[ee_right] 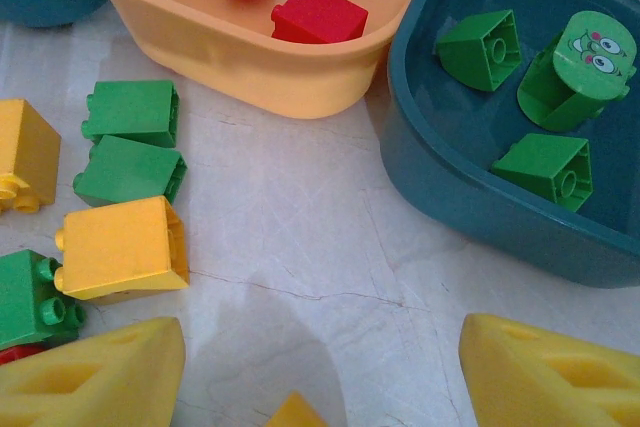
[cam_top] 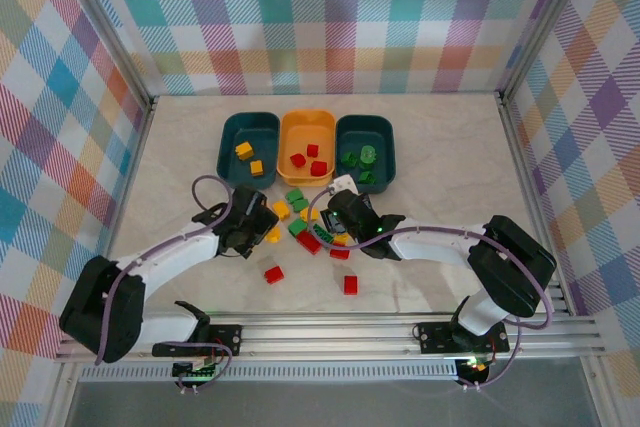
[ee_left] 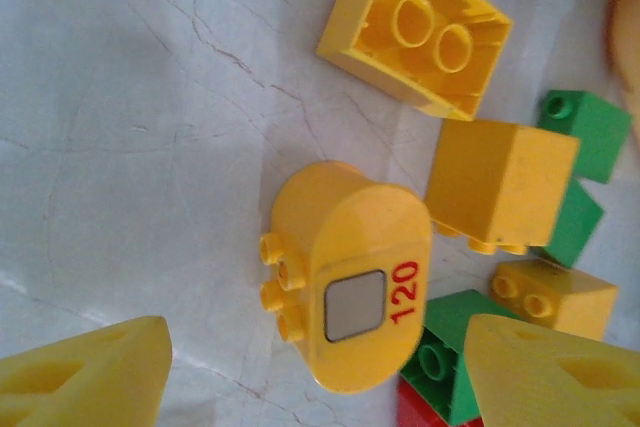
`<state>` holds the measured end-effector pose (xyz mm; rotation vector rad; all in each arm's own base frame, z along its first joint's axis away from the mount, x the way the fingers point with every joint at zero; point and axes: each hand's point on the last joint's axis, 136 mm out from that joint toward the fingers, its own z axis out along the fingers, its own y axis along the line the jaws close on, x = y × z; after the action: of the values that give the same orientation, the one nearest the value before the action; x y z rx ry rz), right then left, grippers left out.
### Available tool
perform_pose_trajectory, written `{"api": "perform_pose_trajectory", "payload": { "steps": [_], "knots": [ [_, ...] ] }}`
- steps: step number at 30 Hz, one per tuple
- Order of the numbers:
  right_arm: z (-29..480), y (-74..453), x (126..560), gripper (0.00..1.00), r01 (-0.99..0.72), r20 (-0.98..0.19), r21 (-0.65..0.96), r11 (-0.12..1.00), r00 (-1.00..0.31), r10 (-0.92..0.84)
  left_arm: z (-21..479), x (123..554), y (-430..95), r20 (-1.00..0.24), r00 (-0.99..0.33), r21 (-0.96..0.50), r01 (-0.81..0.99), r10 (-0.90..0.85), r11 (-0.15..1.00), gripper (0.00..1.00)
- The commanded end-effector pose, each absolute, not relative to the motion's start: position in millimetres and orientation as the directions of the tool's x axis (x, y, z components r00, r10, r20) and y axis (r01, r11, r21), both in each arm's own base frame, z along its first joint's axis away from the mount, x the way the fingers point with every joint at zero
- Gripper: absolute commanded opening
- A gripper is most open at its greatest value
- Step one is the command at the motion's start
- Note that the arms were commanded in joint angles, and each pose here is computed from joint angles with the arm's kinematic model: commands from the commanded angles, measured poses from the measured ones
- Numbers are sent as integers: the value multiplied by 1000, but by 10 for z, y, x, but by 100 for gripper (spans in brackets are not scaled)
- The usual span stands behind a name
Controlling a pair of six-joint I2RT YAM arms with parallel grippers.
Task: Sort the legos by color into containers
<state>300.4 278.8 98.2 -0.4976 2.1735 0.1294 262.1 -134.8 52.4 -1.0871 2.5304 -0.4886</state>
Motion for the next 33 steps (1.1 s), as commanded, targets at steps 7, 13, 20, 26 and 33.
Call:
{"api": "perform_pose_trajectory", "payload": {
  "steps": [7,13,20,26,33],
  "knots": [
    [1022,2787,3036,73,-383,-793,-87,920,-533,-297,241,2693,-1508,-145,-715,-388,-595,-684,704,72],
    [1033,2790,3041,73,-383,-795,-88,920,-530,-296,120,2612,-1467,-136,-725,-352,-601,-675,717,65],
    [1009,2793,3042,72,-383,-790,-91,919,-534,-301,146,2642,-1421,-172,-724,-348,-590,-668,728,60],
    [1016,2794,3043,72,-384,-791,-91,919,-533,-300,99,2706,-1477,-174,-736,-358,-572,-655,738,57],
    [1020,2788,3041,72,-384,-791,-92,919,-532,-301,142,2712,-1527,-165,-750,-376,-552,-640,744,40]
  ]
}}
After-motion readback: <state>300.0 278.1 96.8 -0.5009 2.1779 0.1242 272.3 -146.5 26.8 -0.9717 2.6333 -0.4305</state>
